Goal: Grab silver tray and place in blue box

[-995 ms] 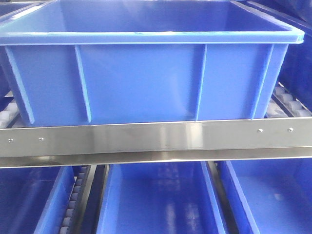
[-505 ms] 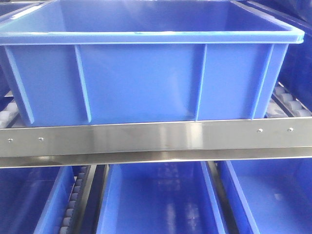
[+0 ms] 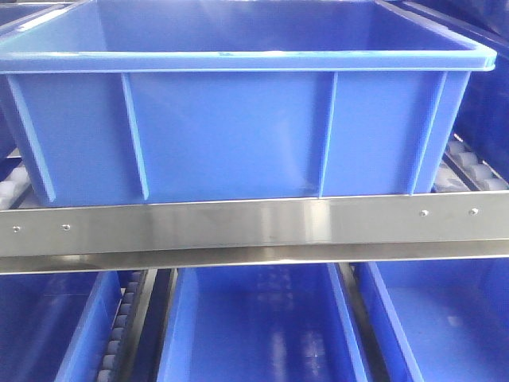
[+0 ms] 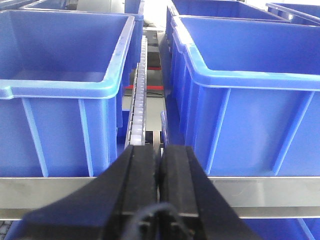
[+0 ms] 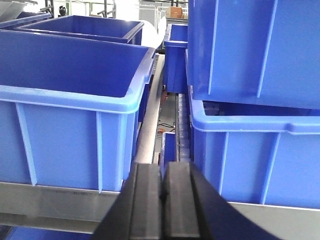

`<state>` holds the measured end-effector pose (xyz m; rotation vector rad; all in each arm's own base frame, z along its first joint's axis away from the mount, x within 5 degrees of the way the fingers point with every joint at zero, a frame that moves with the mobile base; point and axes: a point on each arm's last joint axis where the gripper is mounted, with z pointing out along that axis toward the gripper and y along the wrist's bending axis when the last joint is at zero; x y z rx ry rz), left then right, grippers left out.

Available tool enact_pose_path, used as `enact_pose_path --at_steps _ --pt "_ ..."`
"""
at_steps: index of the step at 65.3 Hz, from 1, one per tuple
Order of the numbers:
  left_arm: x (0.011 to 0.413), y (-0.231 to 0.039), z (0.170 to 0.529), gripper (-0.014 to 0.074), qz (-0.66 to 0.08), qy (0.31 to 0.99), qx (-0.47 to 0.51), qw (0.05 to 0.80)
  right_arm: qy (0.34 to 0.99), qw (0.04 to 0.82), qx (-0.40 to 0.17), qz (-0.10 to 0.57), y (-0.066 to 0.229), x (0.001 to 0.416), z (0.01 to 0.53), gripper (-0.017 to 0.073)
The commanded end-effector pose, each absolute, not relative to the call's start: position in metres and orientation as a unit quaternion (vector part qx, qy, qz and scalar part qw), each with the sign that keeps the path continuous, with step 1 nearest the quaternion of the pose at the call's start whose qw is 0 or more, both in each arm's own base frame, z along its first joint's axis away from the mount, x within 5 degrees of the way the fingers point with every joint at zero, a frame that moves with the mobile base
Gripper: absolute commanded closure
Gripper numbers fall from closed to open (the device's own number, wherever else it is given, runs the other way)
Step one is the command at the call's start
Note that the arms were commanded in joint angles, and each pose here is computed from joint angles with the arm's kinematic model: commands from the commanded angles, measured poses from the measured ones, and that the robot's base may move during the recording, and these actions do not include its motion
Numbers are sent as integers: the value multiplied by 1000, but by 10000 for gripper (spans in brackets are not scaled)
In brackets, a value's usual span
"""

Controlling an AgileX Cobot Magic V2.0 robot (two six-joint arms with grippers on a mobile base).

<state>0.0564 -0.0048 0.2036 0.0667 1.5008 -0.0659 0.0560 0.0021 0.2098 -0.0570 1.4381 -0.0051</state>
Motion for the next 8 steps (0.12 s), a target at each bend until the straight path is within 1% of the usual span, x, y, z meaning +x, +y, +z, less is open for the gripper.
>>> enact_pose_path --at_steps 1,8 --pt "55 -5 206 600 -38 651 26 758 611 791 -28 -7 2 52 224 505" --pt "55 -5 206 600 -38 651 26 758 611 791 -28 -7 2 52 224 505"
